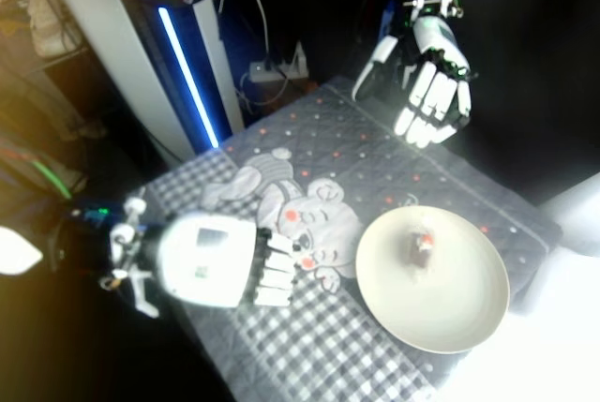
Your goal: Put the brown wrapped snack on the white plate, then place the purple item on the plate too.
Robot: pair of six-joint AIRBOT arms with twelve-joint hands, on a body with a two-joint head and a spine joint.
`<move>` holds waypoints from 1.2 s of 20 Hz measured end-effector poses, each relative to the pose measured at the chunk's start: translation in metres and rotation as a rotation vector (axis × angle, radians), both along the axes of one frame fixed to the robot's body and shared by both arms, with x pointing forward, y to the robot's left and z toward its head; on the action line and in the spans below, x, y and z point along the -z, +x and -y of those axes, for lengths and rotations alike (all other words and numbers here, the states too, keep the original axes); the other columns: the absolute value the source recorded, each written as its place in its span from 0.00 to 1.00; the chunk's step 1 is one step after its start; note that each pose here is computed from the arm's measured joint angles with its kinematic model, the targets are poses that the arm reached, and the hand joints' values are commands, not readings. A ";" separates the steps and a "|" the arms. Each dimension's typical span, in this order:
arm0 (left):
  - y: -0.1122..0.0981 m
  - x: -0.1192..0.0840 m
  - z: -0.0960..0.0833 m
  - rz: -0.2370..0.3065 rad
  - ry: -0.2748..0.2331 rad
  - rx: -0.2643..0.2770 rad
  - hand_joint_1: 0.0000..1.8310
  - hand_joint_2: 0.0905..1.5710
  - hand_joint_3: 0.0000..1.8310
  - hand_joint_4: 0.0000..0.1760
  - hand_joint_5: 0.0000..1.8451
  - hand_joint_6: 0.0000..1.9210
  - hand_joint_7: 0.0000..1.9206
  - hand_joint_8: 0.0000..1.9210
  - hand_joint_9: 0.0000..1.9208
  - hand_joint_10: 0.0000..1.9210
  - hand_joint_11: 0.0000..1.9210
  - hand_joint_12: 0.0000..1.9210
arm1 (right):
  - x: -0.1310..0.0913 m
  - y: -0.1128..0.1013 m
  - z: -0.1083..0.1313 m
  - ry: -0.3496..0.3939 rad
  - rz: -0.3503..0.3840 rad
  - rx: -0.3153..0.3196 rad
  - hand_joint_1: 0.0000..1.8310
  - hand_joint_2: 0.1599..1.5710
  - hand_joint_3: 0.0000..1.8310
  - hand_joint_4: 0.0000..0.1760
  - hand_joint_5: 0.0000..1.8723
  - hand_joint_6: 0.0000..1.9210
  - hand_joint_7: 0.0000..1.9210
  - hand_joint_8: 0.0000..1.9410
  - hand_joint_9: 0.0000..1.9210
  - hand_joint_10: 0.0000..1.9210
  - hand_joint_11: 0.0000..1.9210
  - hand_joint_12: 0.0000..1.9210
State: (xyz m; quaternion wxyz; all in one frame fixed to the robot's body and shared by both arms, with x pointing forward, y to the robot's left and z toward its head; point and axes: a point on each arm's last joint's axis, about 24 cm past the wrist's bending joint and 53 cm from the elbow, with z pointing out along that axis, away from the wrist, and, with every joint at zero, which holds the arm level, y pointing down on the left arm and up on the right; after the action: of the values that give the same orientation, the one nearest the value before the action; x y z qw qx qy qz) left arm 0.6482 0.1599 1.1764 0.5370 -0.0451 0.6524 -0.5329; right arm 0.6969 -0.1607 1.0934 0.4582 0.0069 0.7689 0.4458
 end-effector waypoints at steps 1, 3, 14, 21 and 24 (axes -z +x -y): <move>-0.001 0.001 0.000 0.001 -0.001 0.002 0.50 0.53 0.00 0.00 0.44 0.00 0.40 0.00 0.38 0.03 0.19 0.47 | -0.002 0.005 0.003 0.014 0.005 0.015 0.68 0.71 0.00 0.00 0.50 0.45 0.45 0.74 0.39 0.81 0.34 0.96; -0.001 0.003 -0.005 -0.005 -0.009 -0.010 0.49 0.53 0.00 0.00 0.45 0.00 0.40 0.00 0.40 0.02 0.23 0.43 | -0.001 0.014 -0.003 0.063 0.010 0.027 0.74 0.70 0.00 0.00 0.46 0.57 0.48 0.59 0.42 0.70 0.33 0.78; 0.001 0.010 0.002 -0.026 -0.036 -0.001 0.51 0.51 0.00 0.00 0.44 0.00 0.40 0.01 0.39 0.00 0.16 0.52 | -0.085 0.088 -0.086 0.204 0.178 0.038 0.76 0.63 0.00 0.00 0.54 0.43 0.61 0.36 0.55 0.54 0.43 0.64; -0.002 0.009 0.006 -0.034 -0.061 0.012 0.48 0.53 0.00 0.00 0.45 0.00 0.40 0.00 0.40 0.01 0.17 0.58 | -0.084 0.096 -0.065 0.176 0.157 0.089 0.41 0.46 0.00 1.00 0.00 0.00 0.03 0.00 0.06 0.01 0.00 0.37; -0.009 0.006 -0.004 -0.036 -0.073 0.000 0.48 0.52 0.00 0.00 0.45 0.00 0.41 0.00 0.41 0.01 0.18 0.56 | -0.110 0.080 -0.046 0.255 0.167 0.089 0.39 0.47 0.00 1.00 0.00 0.00 0.02 0.00 0.02 0.00 0.00 0.23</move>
State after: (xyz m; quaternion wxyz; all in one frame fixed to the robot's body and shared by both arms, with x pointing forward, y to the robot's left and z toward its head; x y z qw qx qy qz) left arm 0.6394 0.1639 1.1703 0.5234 -0.0743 0.6420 -0.5553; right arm 0.7773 -0.1144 1.2030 0.5354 0.0619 0.6642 0.5180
